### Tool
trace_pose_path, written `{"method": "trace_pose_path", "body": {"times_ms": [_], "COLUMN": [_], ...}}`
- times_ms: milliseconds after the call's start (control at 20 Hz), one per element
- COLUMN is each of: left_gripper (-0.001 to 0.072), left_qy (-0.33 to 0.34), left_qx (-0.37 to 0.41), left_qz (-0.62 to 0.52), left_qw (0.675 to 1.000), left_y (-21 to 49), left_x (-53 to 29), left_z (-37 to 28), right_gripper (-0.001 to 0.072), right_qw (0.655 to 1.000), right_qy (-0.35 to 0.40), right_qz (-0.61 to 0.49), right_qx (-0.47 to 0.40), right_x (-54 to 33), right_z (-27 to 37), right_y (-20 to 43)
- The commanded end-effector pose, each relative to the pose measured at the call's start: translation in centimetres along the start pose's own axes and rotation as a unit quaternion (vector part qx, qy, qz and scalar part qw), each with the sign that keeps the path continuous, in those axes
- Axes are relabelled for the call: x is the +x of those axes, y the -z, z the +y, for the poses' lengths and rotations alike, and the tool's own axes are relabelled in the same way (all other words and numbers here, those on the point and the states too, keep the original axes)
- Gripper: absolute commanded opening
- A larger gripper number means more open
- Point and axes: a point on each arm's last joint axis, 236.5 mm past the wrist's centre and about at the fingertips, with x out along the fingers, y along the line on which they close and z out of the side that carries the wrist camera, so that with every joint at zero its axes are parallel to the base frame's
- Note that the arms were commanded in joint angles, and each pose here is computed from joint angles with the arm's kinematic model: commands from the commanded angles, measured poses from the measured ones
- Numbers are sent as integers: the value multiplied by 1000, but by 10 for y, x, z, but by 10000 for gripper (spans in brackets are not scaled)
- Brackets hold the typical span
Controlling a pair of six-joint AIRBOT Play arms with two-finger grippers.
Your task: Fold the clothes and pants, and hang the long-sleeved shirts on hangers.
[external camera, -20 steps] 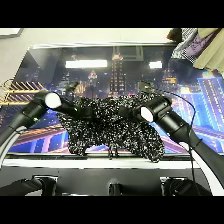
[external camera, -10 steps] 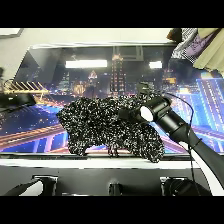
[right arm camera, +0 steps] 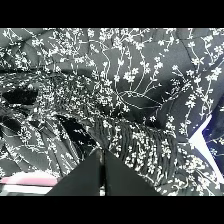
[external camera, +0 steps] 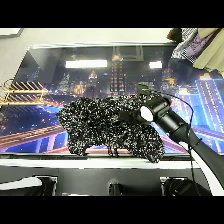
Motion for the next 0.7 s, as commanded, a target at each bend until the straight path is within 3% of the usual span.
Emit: {"method": "trace_pose_path", "body": {"times_ms": [0, 100, 650], "left_gripper": [689, 688, 662], "left_qy": [1, 3, 51], "left_qx": [67, 111, 155], "left_qz": [51, 55, 113], "left_qw": [996, 992, 980], "left_y": [-1, 1, 35], "left_x": [37, 57, 140], "left_z": [54, 62, 50], "right_gripper": [16, 16, 17], "right_qw": [1000, 1000, 1000], "right_qy": [4, 11, 16], "right_qz": [4, 6, 4], "right_qx": [0, -1, -1], "right_x": [0, 0, 0], "right_z": [-2, -5, -8], "right_y": [2, 3, 2]}}
